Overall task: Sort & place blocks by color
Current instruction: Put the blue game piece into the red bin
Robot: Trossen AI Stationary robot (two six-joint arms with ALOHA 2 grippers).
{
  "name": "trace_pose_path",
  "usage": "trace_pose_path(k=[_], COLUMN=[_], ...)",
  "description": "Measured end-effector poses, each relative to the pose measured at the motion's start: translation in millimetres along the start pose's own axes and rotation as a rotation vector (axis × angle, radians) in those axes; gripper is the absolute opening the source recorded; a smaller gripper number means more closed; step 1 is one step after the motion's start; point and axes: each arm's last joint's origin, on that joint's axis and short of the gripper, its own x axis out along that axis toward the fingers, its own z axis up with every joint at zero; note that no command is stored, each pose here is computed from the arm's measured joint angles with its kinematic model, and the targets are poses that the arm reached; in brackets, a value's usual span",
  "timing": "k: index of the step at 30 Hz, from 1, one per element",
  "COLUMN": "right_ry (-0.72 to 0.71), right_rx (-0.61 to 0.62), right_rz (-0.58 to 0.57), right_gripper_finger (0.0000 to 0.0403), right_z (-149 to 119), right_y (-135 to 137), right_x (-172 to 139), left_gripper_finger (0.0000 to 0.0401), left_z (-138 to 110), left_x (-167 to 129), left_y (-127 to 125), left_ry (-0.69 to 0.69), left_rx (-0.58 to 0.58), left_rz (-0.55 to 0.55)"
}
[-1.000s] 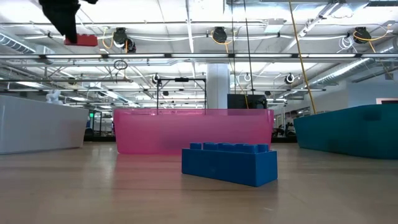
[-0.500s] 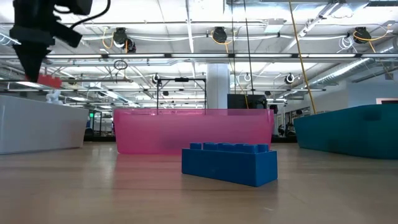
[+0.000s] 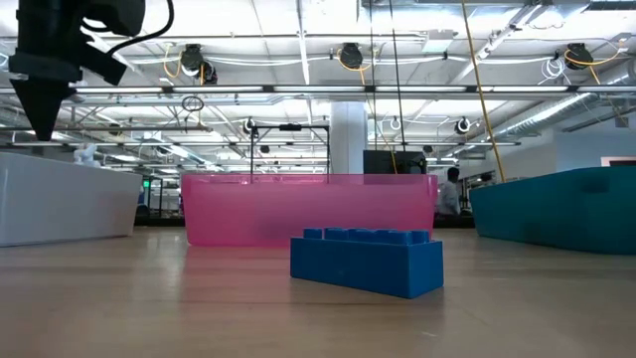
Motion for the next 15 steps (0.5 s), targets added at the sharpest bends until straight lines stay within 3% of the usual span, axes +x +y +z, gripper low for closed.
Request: trace_pose_path(k=[5, 9, 12, 15], right_ry=[0.000, 0.001, 0.000, 0.000], right_rx=[-0.015, -0.016, -0.015, -0.016], right_rz=[-0.001, -0.008, -0.010, -0.010], right_gripper_finger=[0.0176, 0.0176, 0.0176, 0.0176], right_z=[0.0, 0.2, 0.3, 0.3], right_y=[-0.1, -1.9, -2.1, -2.1], right_x=[0.1, 1.6, 1.8, 1.7], left_gripper_finger=[0.0267, 0.0256, 0.0244, 0.0232], left_z=[7.3, 19.8, 28.6, 32.7], left_x=[-0.5, -3.6, -9.2, -14.9], left_y=[-6.1, -17.3, -28.0, -37.1], left_ry=[-0.070, -0.180, -0.287, -0.392], left_rx=[0.005, 0.040, 0.128, 0.257], left_rz=[-0.067, -0.212, -0.331, -0.380])
